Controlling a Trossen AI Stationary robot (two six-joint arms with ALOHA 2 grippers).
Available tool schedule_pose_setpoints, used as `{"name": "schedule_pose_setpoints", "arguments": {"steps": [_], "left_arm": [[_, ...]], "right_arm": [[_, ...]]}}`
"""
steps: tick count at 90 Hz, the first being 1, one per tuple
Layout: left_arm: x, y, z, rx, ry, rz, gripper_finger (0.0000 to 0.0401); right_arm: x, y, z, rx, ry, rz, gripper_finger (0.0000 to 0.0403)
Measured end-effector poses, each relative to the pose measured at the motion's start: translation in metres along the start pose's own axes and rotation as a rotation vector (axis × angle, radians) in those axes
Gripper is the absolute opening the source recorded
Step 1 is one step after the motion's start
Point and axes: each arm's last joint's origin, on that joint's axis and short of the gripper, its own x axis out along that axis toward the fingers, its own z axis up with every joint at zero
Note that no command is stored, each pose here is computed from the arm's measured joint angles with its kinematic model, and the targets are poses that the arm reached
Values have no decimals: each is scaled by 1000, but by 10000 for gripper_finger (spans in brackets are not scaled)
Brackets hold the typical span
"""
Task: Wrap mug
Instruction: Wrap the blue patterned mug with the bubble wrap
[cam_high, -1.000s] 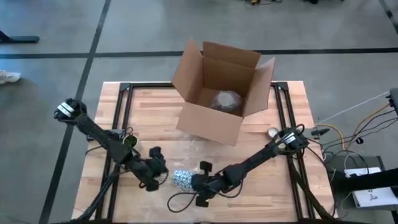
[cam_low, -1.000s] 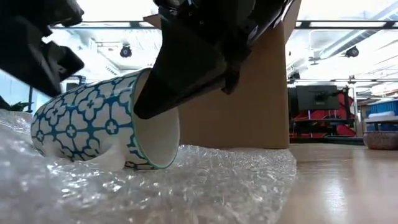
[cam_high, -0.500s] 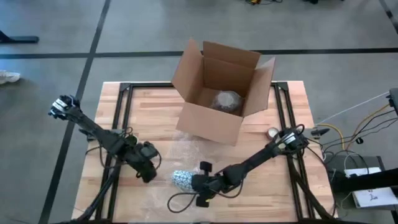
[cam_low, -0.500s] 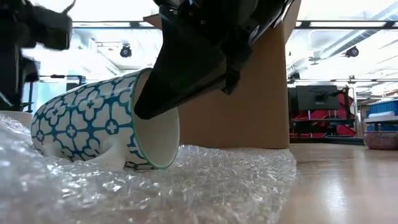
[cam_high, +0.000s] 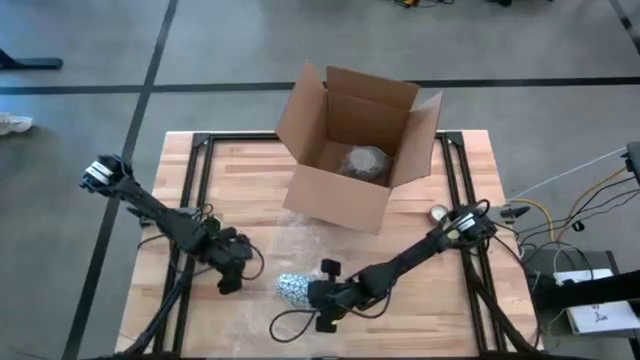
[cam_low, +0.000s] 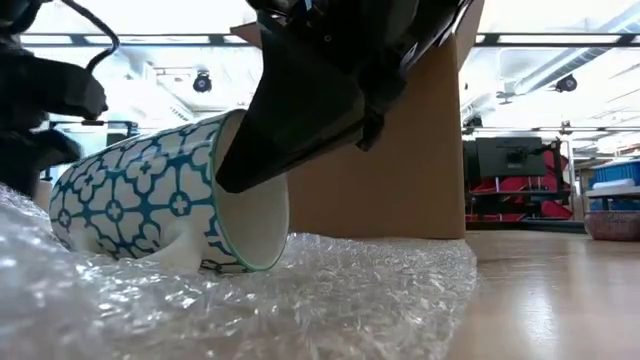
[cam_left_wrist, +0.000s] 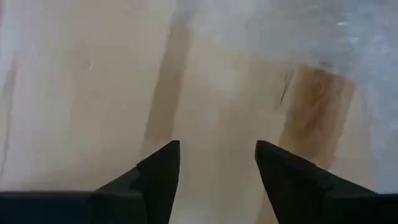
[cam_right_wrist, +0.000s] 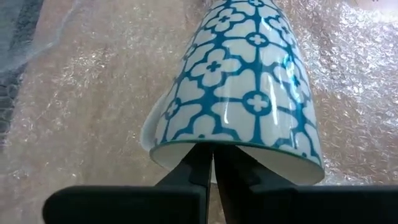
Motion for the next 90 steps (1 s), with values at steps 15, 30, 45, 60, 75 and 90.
{"name": "schedule_pose_setpoints", "arguments": {"steps": [15, 30, 45, 60, 75, 90], "left_arm": [[23, -10, 9, 233, -95, 1, 154], [42, -13, 10, 263, -65, 25, 133], [47, -14, 9, 222, -47, -4, 122], [29, -10, 7, 137, -45, -26, 118], [17, -5, -1, 89, -19, -96, 129], [25, -3, -7, 57, -14, -138, 175]], "right_arm": [[0, 0, 0, 1, 0, 0, 2], [0, 0, 0, 2, 1, -1, 2], [0, 0, 0, 1, 3, -2, 2], [0, 0, -1, 0, 5, -3, 2], [0, 0, -1, -1, 7, -5, 2], [1, -2, 0, 2, 5, -9, 2]]}}
